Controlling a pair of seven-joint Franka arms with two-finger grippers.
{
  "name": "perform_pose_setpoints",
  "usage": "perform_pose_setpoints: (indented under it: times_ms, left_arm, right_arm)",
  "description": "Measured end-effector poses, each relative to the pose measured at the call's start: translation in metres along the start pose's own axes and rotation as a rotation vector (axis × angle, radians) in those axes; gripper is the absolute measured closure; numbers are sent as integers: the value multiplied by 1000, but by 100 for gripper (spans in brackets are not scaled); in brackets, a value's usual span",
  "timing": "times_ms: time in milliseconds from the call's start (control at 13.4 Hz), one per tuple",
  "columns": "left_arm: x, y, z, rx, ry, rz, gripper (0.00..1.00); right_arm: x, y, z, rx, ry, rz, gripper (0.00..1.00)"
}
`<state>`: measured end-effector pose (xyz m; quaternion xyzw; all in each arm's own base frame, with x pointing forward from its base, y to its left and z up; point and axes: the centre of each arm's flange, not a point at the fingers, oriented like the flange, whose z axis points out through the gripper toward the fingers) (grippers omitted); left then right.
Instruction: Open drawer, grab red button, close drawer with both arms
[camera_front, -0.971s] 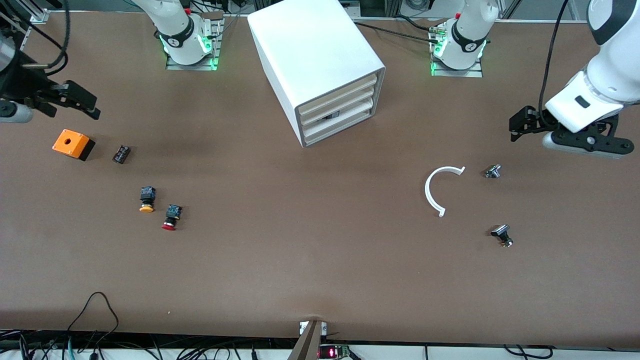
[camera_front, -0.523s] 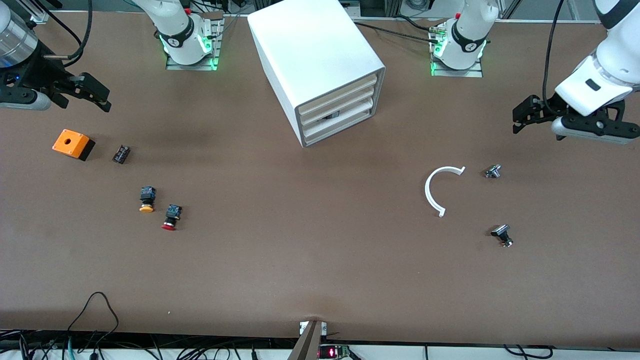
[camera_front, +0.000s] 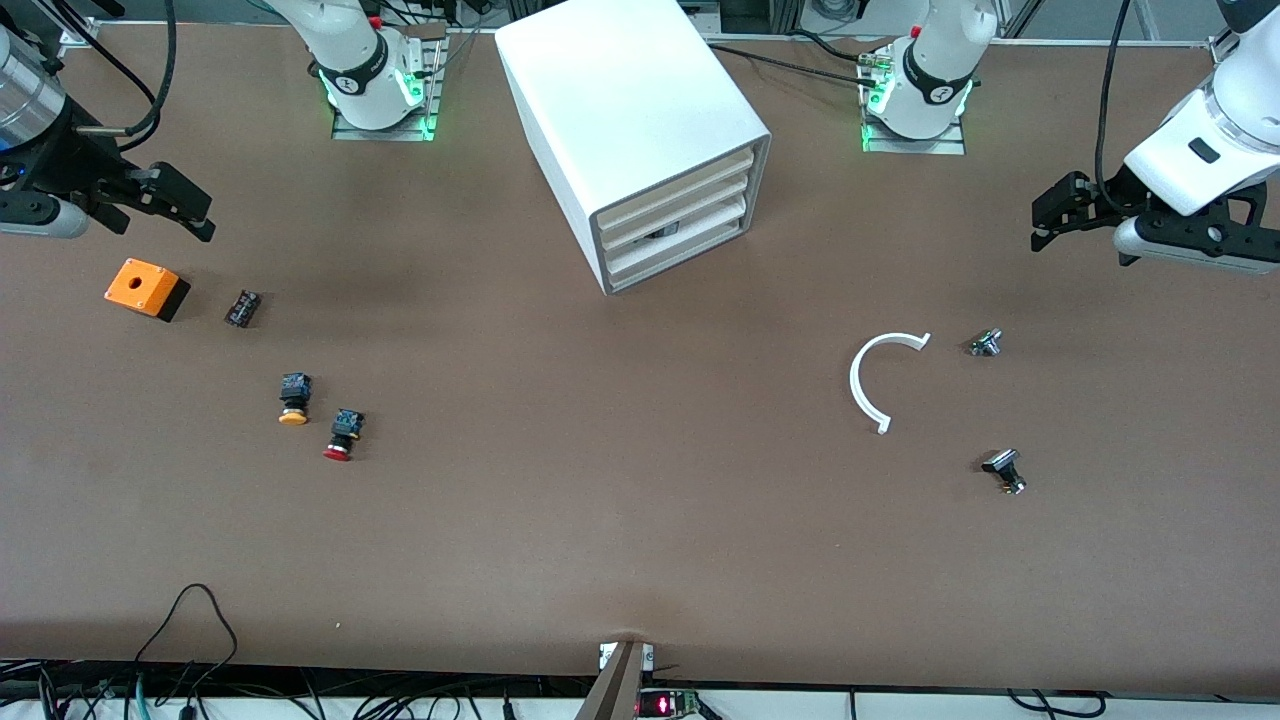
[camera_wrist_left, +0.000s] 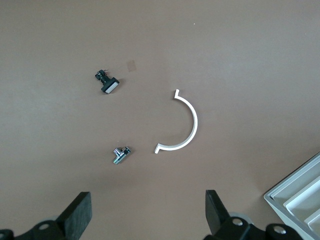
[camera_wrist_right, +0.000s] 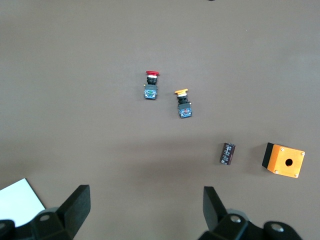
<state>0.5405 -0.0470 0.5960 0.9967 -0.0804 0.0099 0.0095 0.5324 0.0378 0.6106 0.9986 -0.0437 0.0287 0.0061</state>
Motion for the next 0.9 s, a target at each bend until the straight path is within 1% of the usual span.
perform_pose_setpoints:
  times_ms: [747, 897]
  left_arm:
    - [4, 3, 2, -1, -9, 7, 0]
    - [4, 5, 1, -1, -9, 9, 0]
  right_arm:
    - [2, 1, 1, -1, -11, -36, 0]
    - [3, 3, 1, -1, -11, -81, 0]
